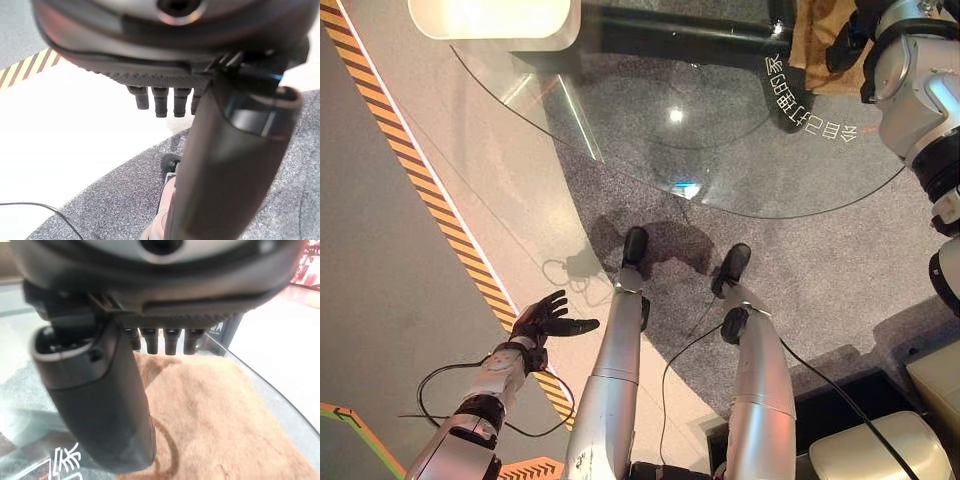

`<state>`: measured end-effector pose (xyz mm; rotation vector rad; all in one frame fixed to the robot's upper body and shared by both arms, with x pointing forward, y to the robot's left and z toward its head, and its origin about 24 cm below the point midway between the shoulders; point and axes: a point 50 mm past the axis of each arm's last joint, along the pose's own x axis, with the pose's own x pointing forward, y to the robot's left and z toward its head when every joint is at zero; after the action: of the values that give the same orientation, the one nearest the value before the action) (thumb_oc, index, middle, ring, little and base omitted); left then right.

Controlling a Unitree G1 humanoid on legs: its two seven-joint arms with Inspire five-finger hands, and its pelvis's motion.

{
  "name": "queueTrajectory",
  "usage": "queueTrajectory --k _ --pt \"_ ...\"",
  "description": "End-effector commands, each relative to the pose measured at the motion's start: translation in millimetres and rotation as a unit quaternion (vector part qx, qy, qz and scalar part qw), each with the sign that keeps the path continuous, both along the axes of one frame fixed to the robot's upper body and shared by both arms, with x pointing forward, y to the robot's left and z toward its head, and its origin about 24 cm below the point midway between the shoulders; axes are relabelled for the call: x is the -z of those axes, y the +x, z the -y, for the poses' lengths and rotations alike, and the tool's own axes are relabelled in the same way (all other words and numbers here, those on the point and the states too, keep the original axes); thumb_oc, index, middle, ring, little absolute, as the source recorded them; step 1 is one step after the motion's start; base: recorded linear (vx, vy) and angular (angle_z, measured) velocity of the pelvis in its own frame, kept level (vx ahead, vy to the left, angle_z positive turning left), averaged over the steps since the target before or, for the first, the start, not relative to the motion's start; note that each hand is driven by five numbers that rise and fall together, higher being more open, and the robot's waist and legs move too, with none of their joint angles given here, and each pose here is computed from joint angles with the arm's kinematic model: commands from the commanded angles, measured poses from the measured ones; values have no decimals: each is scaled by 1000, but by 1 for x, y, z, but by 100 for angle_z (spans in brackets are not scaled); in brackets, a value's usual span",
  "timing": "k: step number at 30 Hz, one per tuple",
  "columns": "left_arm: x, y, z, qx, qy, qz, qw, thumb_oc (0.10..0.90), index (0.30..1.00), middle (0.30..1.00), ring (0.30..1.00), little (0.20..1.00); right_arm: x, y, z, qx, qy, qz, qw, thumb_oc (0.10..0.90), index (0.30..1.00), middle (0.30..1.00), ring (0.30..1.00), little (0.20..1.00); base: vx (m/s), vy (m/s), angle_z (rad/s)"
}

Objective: Wipe the table with a cloth and put it in the basket.

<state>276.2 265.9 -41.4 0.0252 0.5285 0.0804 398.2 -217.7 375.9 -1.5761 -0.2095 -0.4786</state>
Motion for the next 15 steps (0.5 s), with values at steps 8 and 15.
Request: queueTrajectory --k 8,15 --pt "25 -46 -23 -18 26 -55 998 800 900 900 900 900 -63 -35 35 59 -15 97 993 800 900 900 900 900 0 0 0" --pt "25 -46 -22 -15 24 -53 998 800 900 900 900 900 -72 -41 36 69 -42 143 986 800 900 900 900 900 0 0 0"
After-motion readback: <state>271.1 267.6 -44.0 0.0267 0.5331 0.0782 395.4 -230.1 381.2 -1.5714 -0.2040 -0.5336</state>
